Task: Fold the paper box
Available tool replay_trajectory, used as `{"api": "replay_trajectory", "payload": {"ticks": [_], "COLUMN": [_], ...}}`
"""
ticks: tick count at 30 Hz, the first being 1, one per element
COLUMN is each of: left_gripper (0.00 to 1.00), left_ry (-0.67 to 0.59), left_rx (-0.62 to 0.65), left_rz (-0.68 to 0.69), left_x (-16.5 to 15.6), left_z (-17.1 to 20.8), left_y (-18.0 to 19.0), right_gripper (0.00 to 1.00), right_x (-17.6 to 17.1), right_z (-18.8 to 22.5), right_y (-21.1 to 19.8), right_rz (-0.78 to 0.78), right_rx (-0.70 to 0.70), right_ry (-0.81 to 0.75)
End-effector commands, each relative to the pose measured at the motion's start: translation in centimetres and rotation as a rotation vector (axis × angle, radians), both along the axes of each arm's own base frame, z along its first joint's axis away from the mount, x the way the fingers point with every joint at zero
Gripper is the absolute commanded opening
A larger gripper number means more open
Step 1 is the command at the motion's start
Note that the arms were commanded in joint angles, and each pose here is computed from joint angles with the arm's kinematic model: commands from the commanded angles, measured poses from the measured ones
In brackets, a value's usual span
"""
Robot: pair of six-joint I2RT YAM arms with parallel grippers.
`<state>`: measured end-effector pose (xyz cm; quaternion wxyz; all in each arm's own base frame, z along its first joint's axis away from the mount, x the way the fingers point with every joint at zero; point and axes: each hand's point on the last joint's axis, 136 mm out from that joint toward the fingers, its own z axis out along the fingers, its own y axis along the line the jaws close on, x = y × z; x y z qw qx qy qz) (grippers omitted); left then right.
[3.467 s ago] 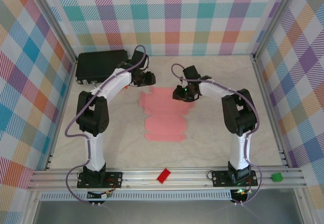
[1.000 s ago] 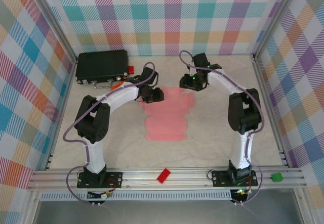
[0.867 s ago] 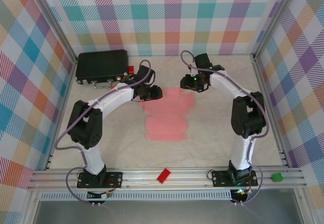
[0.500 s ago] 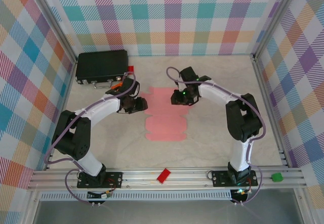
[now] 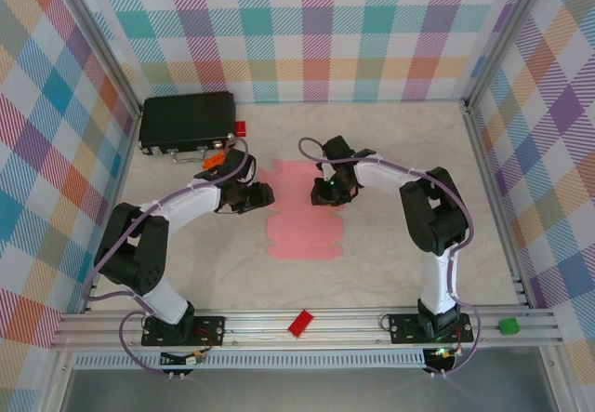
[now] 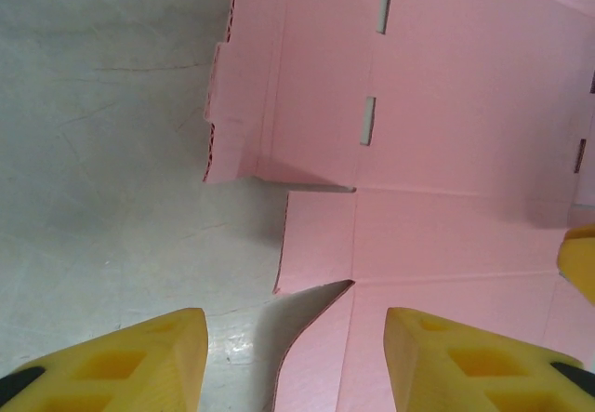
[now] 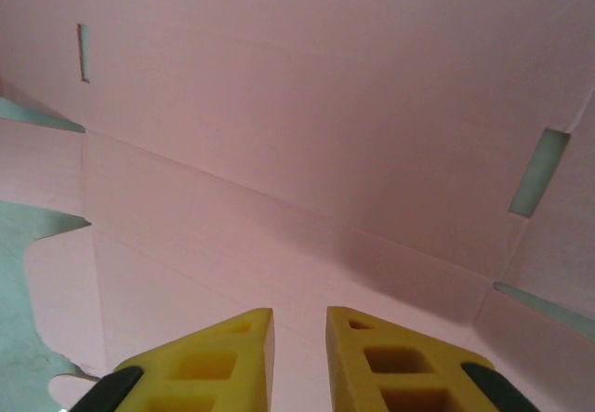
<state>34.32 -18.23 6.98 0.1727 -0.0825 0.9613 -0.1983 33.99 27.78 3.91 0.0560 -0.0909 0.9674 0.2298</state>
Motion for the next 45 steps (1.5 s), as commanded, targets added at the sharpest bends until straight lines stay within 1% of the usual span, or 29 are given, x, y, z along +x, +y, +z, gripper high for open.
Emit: {"api": "replay_trajectory", "payload": {"ticks": [1, 6, 10, 11, 15, 22, 25, 32, 38, 41, 45], "left_gripper": [0.53, 0.53, 0.50, 0.49, 0.47, 0.41, 0.37, 0.35, 0.30, 0.30, 0.30], "left_ry": [0.034, 0.043, 0.069, 0.046, 0.047, 0.044, 0.037, 0.029, 0.023, 0.018, 0.027], "left_rx": [-0.011, -0.025, -0.054, -0.076, -0.121, -0.160, -0.167, -0.157, -0.168, -0.155, -0.125], "left_rz": [0.004, -0.003, -0.001, -0.004, -0.016, -0.029, -0.036, -0.084, -0.140, -0.155, -0.139], "left_x": [-0.3, 0.1, 0.3, 0.9, 1.2, 1.4, 1.3, 1.2, 0.8, 0.8, 0.8], "left_z": [-1.2, -2.0, -3.0, -2.7, -2.8, -2.2, -1.7, -1.3, -1.0, -0.9, -1.4], "left_y": [-0.1, -0.6, -1.3, -1.7, -2.6, -3.3, -3.5, -4.2, -5.7, -6.2, -5.8], "right_gripper": [0.23, 0.23, 0.23, 0.23, 0.23, 0.23, 0.22, 0.22, 0.22, 0.22, 0.22], "right_x": [-0.7, -0.8, -0.8, -0.9, -0.9, -1.0, -1.1, -1.1, -1.1, -1.1, -1.0], "right_z": [-1.2, -1.6, -1.5, -1.6, -1.5, -1.9, -2.1, -2.1, -2.1, -2.1, -1.8], "right_y": [0.0, 0.0, 0.1, 0.1, 0.2, 0.4, 0.5, 0.7, 0.8, 0.8, 0.7], "right_rz": [-0.006, -0.006, -0.009, -0.008, -0.010, -0.010, -0.009, -0.012, -0.010, -0.011, -0.017], "right_rx": [-0.017, -0.021, -0.019, -0.018, -0.015, -0.016, -0.018, -0.013, -0.013, -0.015, -0.014], "right_ry": [0.027, 0.034, 0.035, 0.036, 0.035, 0.044, 0.049, 0.050, 0.050, 0.051, 0.044]}}
